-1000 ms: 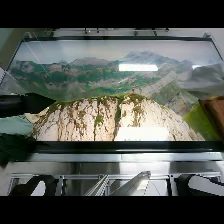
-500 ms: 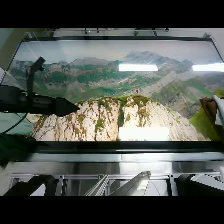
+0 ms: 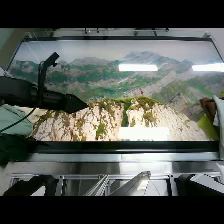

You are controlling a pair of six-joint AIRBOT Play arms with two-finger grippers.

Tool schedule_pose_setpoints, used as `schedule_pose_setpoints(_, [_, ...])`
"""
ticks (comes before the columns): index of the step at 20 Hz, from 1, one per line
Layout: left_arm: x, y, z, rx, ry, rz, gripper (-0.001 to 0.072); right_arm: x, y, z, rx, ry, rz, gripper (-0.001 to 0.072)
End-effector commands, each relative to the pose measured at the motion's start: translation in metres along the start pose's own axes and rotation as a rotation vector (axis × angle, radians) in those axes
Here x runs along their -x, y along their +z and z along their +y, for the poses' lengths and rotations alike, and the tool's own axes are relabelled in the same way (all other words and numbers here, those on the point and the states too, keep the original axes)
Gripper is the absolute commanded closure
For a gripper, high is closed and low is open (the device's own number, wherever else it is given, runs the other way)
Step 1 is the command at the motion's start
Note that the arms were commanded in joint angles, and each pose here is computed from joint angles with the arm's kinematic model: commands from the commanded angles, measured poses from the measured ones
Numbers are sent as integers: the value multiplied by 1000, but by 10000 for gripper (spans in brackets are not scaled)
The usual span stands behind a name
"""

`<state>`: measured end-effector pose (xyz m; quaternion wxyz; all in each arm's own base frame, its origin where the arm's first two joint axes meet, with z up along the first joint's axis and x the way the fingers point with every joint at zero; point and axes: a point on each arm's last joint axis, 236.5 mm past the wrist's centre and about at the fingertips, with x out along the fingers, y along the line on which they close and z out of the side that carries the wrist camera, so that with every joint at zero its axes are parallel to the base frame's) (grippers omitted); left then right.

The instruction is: Fold the shirts.

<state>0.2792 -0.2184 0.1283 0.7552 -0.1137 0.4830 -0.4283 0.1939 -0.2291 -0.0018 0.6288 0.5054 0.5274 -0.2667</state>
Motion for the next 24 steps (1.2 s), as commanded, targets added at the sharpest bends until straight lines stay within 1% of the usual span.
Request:
schedule_pose_setpoints(1, [16, 17, -14, -56, 8, -50, 687, 18, -46, 122, 267, 302, 37, 700])
schedule_pose_setpoints(3, [18, 10, -21, -43, 12, -67, 687, 26, -93, 170, 523, 316, 13, 701])
schedule_pose_setpoints(5, [17, -8, -23, -6, 19, -87, 687, 39, -145, 199, 764, 330, -76, 701])
schedule_pose_setpoints(7, [11, -31, -24, 20, 25, -93, 687, 47, -191, 204, 938, 353, -209, 701])
schedule_pose_setpoints(8, [7, -41, -22, 51, 27, -100, 687, 45, -207, 198, 990, 361, -271, 701])
schedule_pose_setpoints(10, [-2, -59, -21, 88, 24, -91, 687, 33, -227, 190, 1018, 415, -343, 702])
schedule_pose_setpoints(11, [-4, -65, -20, 104, 24, -87, 687, 27, -233, 189, 1028, 428, -342, 703])
schedule_pose_setpoints(13, [-4, -72, -19, 123, 25, -89, 687, 20, -240, 189, 1024, 438, -295, 702])
schedule_pose_setpoints(17, [1, -71, -22, 103, 30, -124, 688, 17, -271, 191, 1006, 512, -144, 700])
schedule_pose_setpoints(24, [3, -69, -24, 97, 32, -139, 689, 17, -274, 190, 1006, 515, -133, 700])
